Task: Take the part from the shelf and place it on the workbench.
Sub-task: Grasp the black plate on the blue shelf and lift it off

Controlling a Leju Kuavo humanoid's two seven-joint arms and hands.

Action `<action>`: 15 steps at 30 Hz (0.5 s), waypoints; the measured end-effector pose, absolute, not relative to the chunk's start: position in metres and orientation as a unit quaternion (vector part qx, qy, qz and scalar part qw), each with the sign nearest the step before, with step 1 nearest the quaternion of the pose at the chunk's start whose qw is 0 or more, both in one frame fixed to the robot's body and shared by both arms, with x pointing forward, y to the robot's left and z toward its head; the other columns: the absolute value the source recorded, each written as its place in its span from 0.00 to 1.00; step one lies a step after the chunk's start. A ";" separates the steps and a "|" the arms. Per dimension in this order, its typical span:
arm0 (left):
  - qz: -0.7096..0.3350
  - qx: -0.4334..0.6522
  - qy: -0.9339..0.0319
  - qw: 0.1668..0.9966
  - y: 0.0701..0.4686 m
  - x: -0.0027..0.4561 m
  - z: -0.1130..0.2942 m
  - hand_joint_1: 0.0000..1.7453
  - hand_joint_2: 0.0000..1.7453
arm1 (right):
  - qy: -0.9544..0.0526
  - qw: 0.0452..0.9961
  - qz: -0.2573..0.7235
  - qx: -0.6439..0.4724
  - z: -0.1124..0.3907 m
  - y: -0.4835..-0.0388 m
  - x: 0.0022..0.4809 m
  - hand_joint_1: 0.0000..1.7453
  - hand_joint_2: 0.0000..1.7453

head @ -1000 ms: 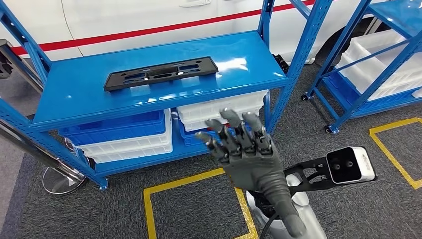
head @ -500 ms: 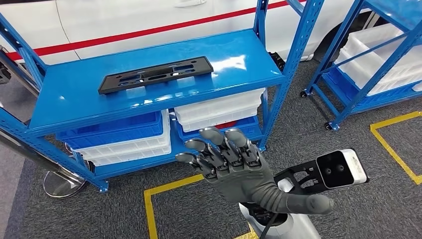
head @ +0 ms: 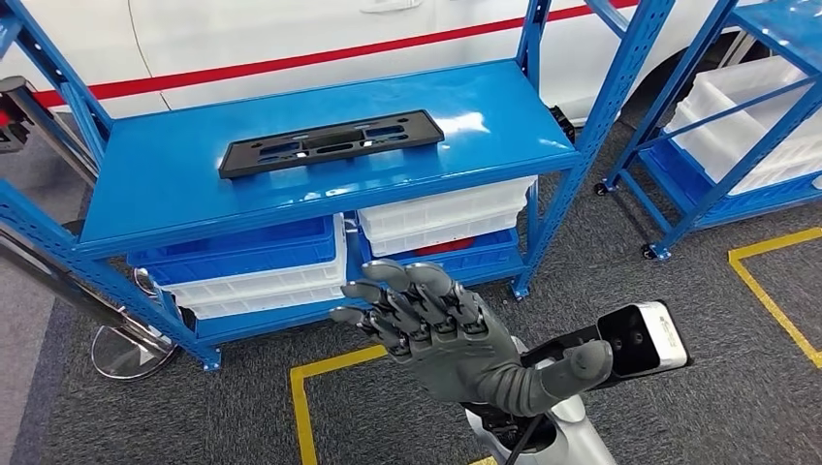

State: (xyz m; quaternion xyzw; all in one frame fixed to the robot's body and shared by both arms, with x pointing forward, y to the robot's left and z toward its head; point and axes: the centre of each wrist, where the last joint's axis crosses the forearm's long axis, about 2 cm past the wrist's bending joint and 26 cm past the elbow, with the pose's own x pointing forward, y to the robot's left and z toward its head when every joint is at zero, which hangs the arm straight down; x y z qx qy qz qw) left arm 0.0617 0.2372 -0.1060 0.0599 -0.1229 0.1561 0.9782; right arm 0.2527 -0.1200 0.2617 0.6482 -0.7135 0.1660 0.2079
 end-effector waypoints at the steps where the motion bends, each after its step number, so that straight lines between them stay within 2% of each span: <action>1: 0.155 0.060 -0.123 0.978 0.237 0.062 -0.106 0.00 0.00 | -0.714 0.209 0.166 0.647 0.261 -0.120 0.252 0.00 0.00; 15: 0.145 0.060 -0.124 0.980 0.238 0.061 -0.106 0.00 0.00 | -0.717 0.225 0.167 0.639 0.255 -0.120 0.250 0.00 0.00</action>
